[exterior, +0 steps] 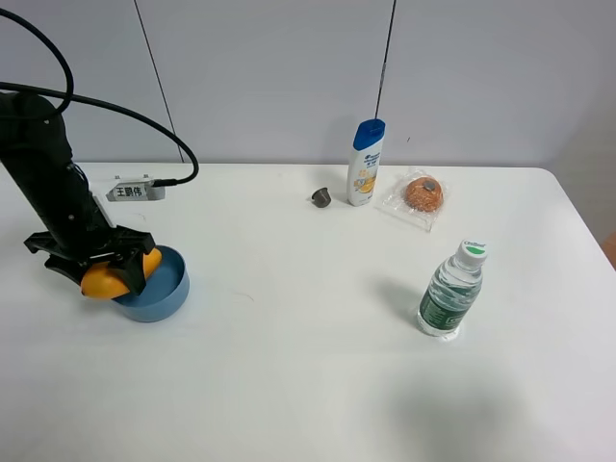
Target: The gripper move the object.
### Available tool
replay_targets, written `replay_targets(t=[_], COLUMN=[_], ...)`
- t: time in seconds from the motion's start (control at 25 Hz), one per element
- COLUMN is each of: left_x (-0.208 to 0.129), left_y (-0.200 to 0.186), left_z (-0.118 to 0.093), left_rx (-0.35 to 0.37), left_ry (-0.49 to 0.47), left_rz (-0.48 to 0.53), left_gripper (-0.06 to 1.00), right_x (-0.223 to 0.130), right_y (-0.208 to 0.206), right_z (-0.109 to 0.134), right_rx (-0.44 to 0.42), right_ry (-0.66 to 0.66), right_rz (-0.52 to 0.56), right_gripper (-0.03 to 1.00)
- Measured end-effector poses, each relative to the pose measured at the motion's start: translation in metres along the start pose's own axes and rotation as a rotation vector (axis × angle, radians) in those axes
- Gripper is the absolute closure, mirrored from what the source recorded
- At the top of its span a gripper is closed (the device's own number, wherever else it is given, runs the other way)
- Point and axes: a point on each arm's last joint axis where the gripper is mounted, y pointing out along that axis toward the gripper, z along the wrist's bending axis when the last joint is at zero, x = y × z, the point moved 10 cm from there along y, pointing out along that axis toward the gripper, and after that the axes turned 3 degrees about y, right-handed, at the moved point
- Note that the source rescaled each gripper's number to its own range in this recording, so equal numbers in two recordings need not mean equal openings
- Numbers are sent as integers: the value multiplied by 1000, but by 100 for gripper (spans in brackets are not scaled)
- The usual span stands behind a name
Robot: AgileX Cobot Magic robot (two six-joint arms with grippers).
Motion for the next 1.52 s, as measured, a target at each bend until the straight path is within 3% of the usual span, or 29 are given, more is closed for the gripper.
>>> replay_targets(t=[0.16, 0.24, 0.44, 0.56, 0.92, 1.52], left_x=[-3, -4, -2, 2, 7, -8], left_y=[0, 0, 0, 0, -5, -86], left_z=[-1, -1, -1, -2, -4, -12], left_rx=[-4, -4, -2, 2, 8, 44], left_ry=[3, 15, 39, 45, 54, 48], left_rz=[17, 20, 8, -10, -49, -253], left_gripper=[92, 87, 42, 34, 32, 32], right_x=[0, 0, 0, 0, 0, 0], right_y=[0, 0, 0, 0, 0, 0], right_z=[0, 0, 0, 0, 0, 0], right_rx=[0, 0, 0, 0, 0, 0], right_ry=[0, 0, 0, 0, 0, 0], right_rz=[0, 0, 0, 0, 0, 0], right_gripper=[-3, -3, -3, -3, -3, -3])
